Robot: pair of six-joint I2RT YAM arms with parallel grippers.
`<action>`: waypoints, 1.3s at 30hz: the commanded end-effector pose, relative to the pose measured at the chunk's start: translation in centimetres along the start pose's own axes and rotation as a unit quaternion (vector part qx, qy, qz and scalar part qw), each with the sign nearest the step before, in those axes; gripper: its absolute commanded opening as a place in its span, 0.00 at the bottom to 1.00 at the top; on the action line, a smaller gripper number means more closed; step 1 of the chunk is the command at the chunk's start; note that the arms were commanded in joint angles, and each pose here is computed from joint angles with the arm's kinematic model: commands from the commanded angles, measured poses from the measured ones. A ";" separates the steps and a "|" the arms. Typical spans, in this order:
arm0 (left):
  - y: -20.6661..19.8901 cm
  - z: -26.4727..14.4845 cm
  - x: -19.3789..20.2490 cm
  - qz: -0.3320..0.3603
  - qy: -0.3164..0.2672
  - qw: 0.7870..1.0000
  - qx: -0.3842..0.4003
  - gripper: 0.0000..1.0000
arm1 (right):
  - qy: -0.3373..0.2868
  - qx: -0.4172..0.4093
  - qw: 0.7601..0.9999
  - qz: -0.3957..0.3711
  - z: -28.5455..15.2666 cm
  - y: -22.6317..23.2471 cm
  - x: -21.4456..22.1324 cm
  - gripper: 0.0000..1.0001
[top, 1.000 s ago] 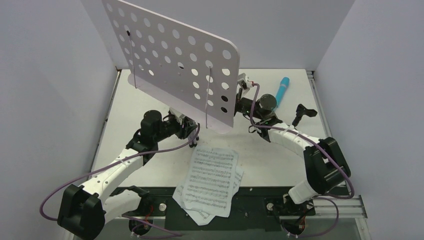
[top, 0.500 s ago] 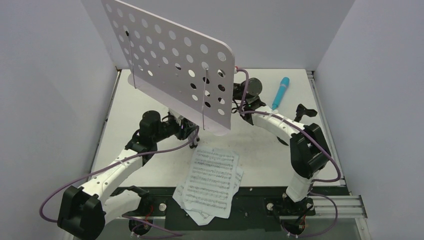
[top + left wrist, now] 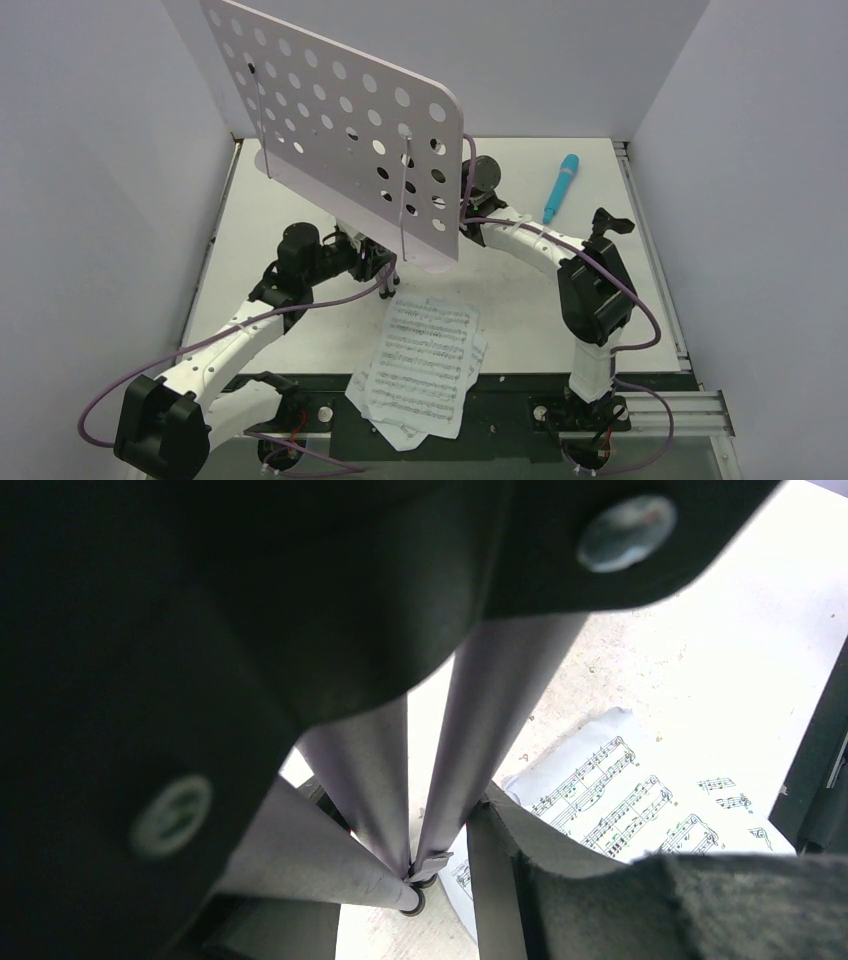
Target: Set up the instrument practice props
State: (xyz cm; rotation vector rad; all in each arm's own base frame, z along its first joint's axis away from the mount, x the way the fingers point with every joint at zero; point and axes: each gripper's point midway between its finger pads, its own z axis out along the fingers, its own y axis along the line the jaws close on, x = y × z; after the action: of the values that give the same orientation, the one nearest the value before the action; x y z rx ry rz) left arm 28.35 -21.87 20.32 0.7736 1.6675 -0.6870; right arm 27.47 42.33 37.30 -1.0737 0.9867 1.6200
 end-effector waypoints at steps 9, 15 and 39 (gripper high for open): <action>-1.2 -1.3 -9.2 0.065 -0.144 0.987 0.021 0.00 | -0.014 -0.054 0.998 -0.026 2.0 1.8 -1.9 0.40; -0.8 -1.3 -9.1 0.063 -0.144 0.988 0.012 0.00 | -0.012 -0.053 0.998 -0.034 2.1 1.9 -2.2 0.08; 2.4 -5.2 -11.3 0.058 -0.209 0.969 -0.118 0.93 | -0.036 0.045 0.988 -0.142 -0.5 0.2 -6.0 0.05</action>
State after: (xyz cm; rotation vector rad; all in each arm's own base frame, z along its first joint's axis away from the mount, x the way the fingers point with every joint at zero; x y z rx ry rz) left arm 28.85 -18.83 28.98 0.5658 1.3863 -0.5473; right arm 28.69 42.78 37.47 -1.0916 0.9707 1.4825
